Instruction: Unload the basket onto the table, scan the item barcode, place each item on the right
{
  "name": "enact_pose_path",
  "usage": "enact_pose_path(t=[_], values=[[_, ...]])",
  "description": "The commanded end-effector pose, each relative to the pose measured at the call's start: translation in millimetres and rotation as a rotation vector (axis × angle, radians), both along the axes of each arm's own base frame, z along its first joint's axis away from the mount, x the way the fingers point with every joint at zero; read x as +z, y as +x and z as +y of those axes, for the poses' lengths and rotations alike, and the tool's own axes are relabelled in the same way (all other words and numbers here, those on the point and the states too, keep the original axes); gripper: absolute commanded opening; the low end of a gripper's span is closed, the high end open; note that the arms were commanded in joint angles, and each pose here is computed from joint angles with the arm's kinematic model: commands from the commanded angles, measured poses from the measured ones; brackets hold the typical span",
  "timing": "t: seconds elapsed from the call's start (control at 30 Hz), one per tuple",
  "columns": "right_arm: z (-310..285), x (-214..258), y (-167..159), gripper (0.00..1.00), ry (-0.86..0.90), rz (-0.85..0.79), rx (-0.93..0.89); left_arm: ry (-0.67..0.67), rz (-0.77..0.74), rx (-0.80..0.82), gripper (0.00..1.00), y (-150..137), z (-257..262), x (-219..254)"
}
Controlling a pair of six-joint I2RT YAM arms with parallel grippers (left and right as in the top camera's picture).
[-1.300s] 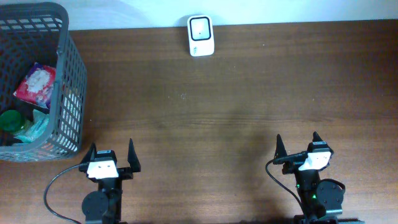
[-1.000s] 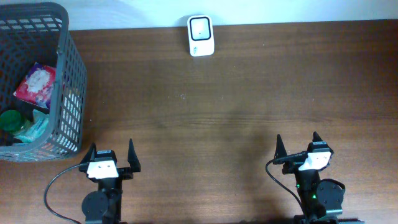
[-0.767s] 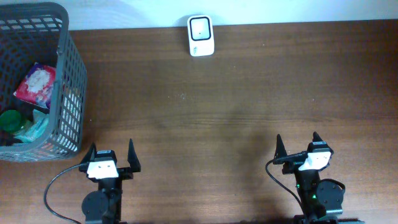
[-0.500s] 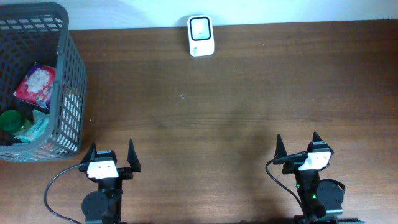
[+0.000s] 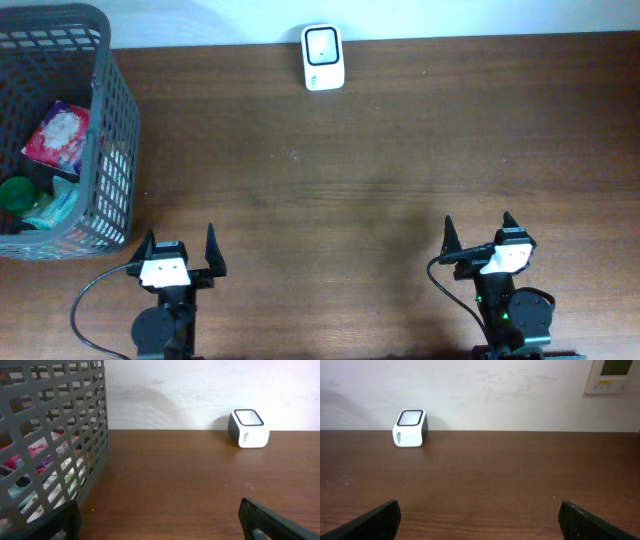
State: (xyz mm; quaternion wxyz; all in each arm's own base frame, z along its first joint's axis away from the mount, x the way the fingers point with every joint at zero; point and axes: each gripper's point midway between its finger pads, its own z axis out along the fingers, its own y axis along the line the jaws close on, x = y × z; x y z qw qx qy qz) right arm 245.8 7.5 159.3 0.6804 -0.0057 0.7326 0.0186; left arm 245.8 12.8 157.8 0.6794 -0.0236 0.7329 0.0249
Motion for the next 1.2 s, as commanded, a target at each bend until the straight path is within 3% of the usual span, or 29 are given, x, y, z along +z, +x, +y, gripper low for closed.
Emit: enact_pose_path(t=[0.0,0.87,0.9,1.0,1.07,1.1,1.17], values=[[-3,-4,0,0.99,-0.003,0.005,-0.015,0.012,0.002,-0.01,0.99,0,-2,-1],[-3,-4,0,0.99,-0.003,0.005,-0.015,0.012,-0.021,-0.011,0.99,0,-2,5],[-3,-4,0,0.99,-0.003,0.005,-0.015,0.008,-0.018,-0.072,0.99,0,-12,4],[-3,-4,0,0.98,-0.003,0.005,-0.015,0.014,-0.154,-0.177,0.99,-1,-31,37],[-3,-4,0,0.98,-0.003,0.005,-0.015,0.057,-0.405,-0.316,0.99,-18,-55,96],[-3,-4,0,0.99,-0.003,0.005,-0.015,0.088,-0.577,-0.32,0.99,-35,-56,134],[-3,-4,0,0.99,-0.003,0.005,-0.015,0.121,-0.753,-0.309,0.99,-59,-56,170]])
